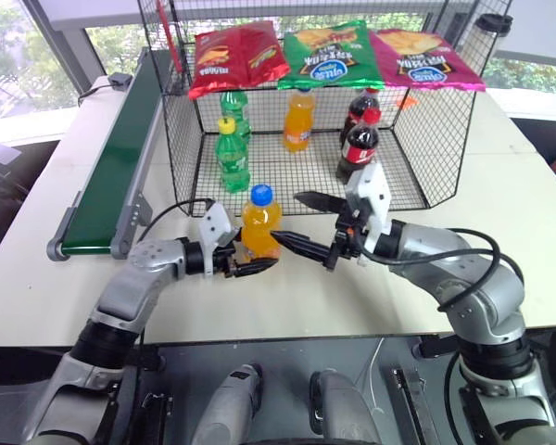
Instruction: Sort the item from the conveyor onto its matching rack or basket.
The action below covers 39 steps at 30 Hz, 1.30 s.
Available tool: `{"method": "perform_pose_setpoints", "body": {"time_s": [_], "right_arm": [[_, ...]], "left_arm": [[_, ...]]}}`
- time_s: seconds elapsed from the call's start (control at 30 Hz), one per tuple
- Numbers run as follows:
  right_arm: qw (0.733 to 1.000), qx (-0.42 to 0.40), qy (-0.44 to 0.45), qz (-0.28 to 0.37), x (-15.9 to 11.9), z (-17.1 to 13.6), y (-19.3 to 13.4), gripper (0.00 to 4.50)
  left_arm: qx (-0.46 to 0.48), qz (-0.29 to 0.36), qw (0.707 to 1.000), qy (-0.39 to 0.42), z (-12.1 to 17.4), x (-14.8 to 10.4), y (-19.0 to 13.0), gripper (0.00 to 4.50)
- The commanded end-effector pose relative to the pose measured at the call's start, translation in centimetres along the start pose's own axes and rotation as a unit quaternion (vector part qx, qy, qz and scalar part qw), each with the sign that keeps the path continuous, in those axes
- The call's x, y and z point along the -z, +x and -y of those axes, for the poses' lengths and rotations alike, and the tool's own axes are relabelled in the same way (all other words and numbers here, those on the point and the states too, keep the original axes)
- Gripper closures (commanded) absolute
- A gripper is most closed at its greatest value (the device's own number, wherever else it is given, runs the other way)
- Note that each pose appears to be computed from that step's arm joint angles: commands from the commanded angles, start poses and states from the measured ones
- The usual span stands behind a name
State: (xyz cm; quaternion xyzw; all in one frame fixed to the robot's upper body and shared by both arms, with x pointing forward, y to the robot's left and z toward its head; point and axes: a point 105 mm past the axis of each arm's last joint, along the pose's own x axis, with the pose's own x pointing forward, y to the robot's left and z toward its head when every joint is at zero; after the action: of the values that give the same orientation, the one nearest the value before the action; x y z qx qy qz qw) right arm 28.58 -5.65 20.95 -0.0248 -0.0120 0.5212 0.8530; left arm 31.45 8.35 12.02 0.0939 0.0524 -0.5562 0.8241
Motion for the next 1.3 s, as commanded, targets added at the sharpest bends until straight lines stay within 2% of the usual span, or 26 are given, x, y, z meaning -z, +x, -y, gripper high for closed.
{"method": "perform_pose_setpoints", "body": {"time_s": [0.03,0.37,0.87,0.9,1.0,1.03,1.3], "right_arm": [[1.0,-0.005,-0.004,0.022,-1.3,-0.2,0.3,0.0],[1.0,-0.009,-0.002,0.015,-0.8,-0.2,0.7,0.0],[0.999,0.03,-0.013,0.005,0.1,1.6,0.6,0.0],[0.999,0.03,-0.012,0.007,0.1,1.6,0.6,0.54],[0.999,0.029,-0.014,0.01,0.0,1.7,0.6,1.66],[0.999,0.027,-0.013,0.012,-0.1,1.6,0.6,1.9],[1.0,0.021,-0.011,0.013,-0.2,1.2,0.6,1.91]], "left_arm": [[0.011,0.032,0.998,0.043,0.0,-2.3,0.6,1.55],[0.031,0.051,0.997,0.052,0.3,-3.6,2.5,1.55],[0.038,0.073,0.996,0.047,0.7,-4.9,2.9,1.55],[0.038,0.073,0.996,0.047,0.7,-5.0,2.9,1.55],[0.038,0.072,0.995,0.048,0.6,-5.0,2.9,1.55],[0.037,0.072,0.996,0.048,0.6,-5.0,2.8,1.55],[0.027,0.056,0.997,0.04,0.3,-4.5,2.7,1.55]]}}
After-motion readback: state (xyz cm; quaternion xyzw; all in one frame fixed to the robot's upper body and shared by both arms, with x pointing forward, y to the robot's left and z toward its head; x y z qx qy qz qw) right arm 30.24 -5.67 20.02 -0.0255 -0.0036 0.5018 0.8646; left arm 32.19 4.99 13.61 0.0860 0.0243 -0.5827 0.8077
